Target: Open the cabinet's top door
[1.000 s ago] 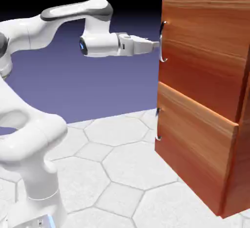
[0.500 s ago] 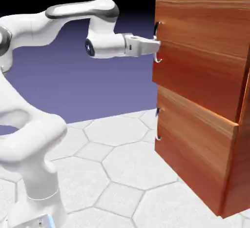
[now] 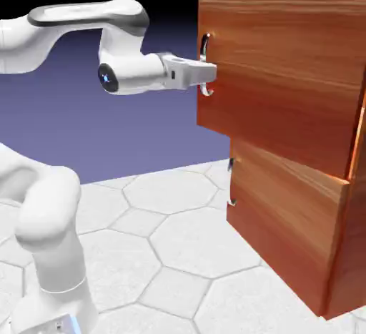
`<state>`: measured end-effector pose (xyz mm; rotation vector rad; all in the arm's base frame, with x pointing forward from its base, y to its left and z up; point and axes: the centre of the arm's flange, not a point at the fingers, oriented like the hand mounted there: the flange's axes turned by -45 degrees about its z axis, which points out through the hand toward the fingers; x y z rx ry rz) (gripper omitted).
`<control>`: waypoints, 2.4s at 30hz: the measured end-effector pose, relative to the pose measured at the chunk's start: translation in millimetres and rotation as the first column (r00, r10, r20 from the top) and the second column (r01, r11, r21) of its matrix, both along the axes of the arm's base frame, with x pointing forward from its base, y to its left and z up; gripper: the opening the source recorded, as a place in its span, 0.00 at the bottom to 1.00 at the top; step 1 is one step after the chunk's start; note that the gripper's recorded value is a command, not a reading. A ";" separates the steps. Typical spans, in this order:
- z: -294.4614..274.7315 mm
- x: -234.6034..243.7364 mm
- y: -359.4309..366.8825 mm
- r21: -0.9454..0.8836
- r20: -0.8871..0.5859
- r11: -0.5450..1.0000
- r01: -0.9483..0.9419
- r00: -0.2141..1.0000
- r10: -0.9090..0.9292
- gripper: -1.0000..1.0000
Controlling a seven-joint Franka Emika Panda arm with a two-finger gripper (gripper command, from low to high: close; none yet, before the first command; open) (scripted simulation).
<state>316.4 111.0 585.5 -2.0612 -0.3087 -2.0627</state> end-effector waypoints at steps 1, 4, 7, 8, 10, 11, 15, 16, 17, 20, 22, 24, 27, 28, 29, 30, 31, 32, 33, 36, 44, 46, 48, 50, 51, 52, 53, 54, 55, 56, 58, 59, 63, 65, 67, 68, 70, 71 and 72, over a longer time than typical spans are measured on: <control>0.0 -5.3 -4.0 0.000 0.000 1.000 -0.015 1.000 0.015 0.00; 0.0 -20.8 -16.3 0.000 0.000 0.998 -0.060 0.998 0.060 0.00; 0.0 -35.6 -29.3 0.000 0.000 0.994 -0.105 0.994 0.105 0.00; 0.0 -40.3 -33.6 0.000 0.000 0.993 -0.119 0.993 0.119 0.00; 0.0 -49.2 -42.3 0.000 0.000 0.989 -0.148 0.989 0.148 0.00; 0.0 -53.5 -46.6 0.000 0.000 0.987 -0.161 0.987 0.161 0.00; 0.0 -67.9 -62.1 0.000 0.000 0.978 -0.209 0.978 0.209 0.00; 0.0 -70.5 -65.1 0.000 0.000 0.976 -0.218 0.976 0.218 0.00; 0.0 -72.9 -67.9 0.000 0.000 0.974 -0.226 0.974 0.226 0.00; 0.0 -78.9 -75.0 0.000 0.000 0.969 -0.246 0.969 0.246 0.00; 0.0 -82.9 -79.9 0.000 0.000 0.966 -0.260 0.966 0.260 0.00; 0.0 -87.4 -85.7 0.000 0.000 0.961 -0.276 0.961 0.276 0.00; 0.1 -96.2 -97.6 -0.001 0.000 0.951 -0.309 0.951 0.309 0.00; 0.1 -99.8 -102.7 -0.001 0.000 0.947 -0.322 0.947 0.322 0.00; 0.1 -103.5 -108.0 -0.001 0.000 0.942 -0.336 0.942 0.336 0.00; 0.1 -107.1 -113.6 -0.002 -0.001 0.937 -0.350 0.937 0.350 0.00; 0.1 -110.8 -119.3 -0.002 -0.001 0.931 -0.364 0.931 0.364 0.00; 0.1 -114.4 -125.2 -0.003 -0.001 0.926 -0.378 0.926 0.378 0.00; 0.1 -118.1 -131.4 -0.005 -0.001 0.920 -0.393 0.920 0.393 0.00; -0.1 -128.7 -150.6 -0.001 -0.001 0.898 -0.439 0.898 0.439 0.00; -0.1 -154.7 -211.2 0.001 0.000 0.822 -0.570 0.822 0.570 0.00; -0.1 -160.4 -229.4 0.000 0.000 0.796 -0.605 0.796 0.605 0.00; -0.1 -165.9 -249.7 0.000 0.000 0.766 -0.643 0.766 0.643 0.00; -0.1 -170.7 -272.0 0.000 0.000 0.732 -0.682 0.732 0.682 0.00; -0.1 -172.7 -283.7 0.000 0.000 0.713 -0.701 0.713 0.701 0.00; -0.1 -174.5 -295.7 0.000 0.000 0.693 -0.721 0.693 0.721 0.00; -0.1 -175.9 -307.6 0.000 0.000 0.674 -0.739 0.674 0.739 0.00; -0.1 -176.9 -319.2 0.000 0.000 0.654 -0.757 0.654 0.757 0.00; -0.1 -177.7 -330.4 0.000 0.000 0.634 -0.773 0.634 0.773 0.00; -0.1 -178.1 -341.3 0.000 0.000 0.615 -0.789 0.615 0.789 0.00; -0.1 -178.1 -362.4 0.000 0.000 0.576 -0.817 0.576 0.817 0.00; -0.1 -177.8 -372.6 0.000 0.000 0.557 -0.831 0.557 0.831 0.00; -0.1 -174.4 -411.4 0.000 -0.001 0.481 -0.877 0.481 0.877 0.00; -0.1 -171.5 -429.6 0.000 -0.001 0.444 -0.896 0.444 0.896 0.00; -0.1 -168.1 -447.1 0.000 -0.001 0.407 -0.913 0.407 0.913 0.00; -0.1 -166.1 -455.6 0.000 -0.001 0.389 -0.921 0.389 0.921 0.00; -0.1 -161.9 -471.8 0.000 -0.001 0.354 -0.935 0.354 0.935 0.00; -0.1 -159.6 -479.6 0.000 -0.001 0.336 -0.942 0.336 0.942 0.00; -0.1 -158.8 -482.2 0.000 -0.001 0.331 -0.944 0.331 0.944 1.00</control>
